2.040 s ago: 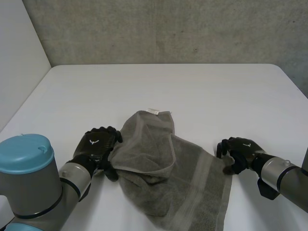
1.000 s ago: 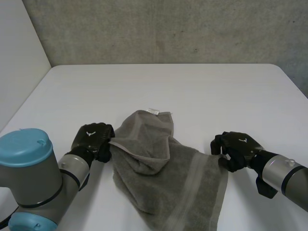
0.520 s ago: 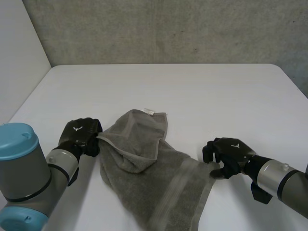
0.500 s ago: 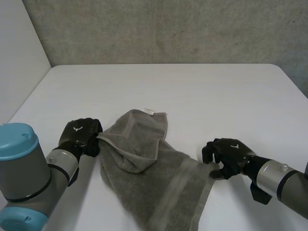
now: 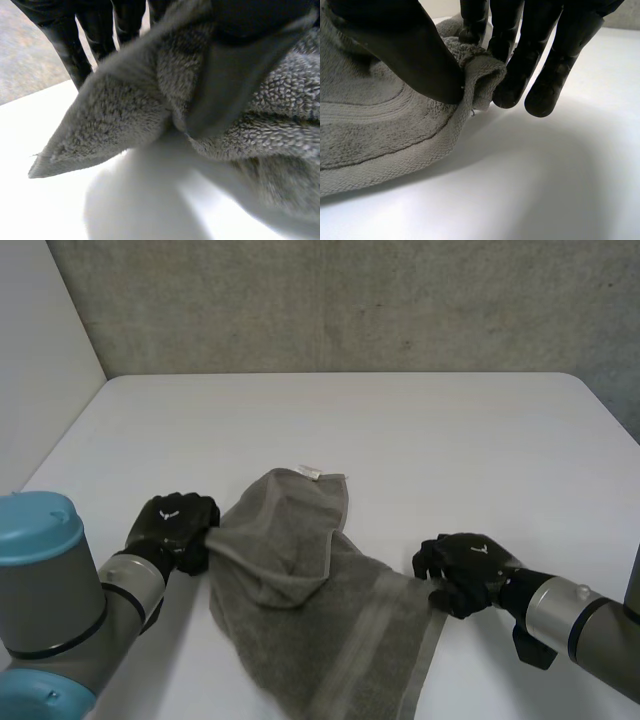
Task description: Fold the towel.
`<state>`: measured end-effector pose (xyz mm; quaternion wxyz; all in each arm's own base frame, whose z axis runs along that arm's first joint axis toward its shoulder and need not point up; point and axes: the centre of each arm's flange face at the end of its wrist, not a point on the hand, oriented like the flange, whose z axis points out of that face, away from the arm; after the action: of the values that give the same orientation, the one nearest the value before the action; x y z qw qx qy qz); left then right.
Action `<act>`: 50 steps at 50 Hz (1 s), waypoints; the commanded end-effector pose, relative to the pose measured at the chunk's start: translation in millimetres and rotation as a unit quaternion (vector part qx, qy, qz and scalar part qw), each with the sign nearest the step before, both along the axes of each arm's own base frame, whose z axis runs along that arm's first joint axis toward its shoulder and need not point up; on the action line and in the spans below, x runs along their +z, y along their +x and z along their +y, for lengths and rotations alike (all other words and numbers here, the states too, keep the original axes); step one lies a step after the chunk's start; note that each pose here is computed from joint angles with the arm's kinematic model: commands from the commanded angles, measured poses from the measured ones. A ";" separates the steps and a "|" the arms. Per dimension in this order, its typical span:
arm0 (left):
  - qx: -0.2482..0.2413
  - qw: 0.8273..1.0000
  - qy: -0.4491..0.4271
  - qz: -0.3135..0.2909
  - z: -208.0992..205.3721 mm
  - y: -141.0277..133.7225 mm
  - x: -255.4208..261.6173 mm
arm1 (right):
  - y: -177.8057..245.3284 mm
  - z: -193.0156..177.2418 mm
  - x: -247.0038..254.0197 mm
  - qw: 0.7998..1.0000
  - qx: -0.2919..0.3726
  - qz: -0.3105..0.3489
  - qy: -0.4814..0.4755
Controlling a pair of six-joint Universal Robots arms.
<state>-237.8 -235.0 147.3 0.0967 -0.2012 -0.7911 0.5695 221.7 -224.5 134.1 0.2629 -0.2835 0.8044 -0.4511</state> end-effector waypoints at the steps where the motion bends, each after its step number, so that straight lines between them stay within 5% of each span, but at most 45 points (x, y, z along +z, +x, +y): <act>1: -0.071 0.984 0.035 -0.160 19.2 7.2 8.4 | 1.9 -13.8 14.2 0.999 -0.003 -0.001 -0.033; 41: -0.029 0.989 0.004 -0.144 -4.7 21.4 17.0 | 4.5 -6.7 7.7 0.999 0.008 0.011 -0.029; 50: -0.023 0.991 -0.041 -0.128 -25.9 16.4 39.2 | 24.0 -32.3 40.8 0.994 0.028 -0.004 -0.109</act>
<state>-217.0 -245.8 169.8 -0.0008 -0.3002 -0.7871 0.5388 228.9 -238.0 149.0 0.2481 -0.3066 0.7815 -0.4834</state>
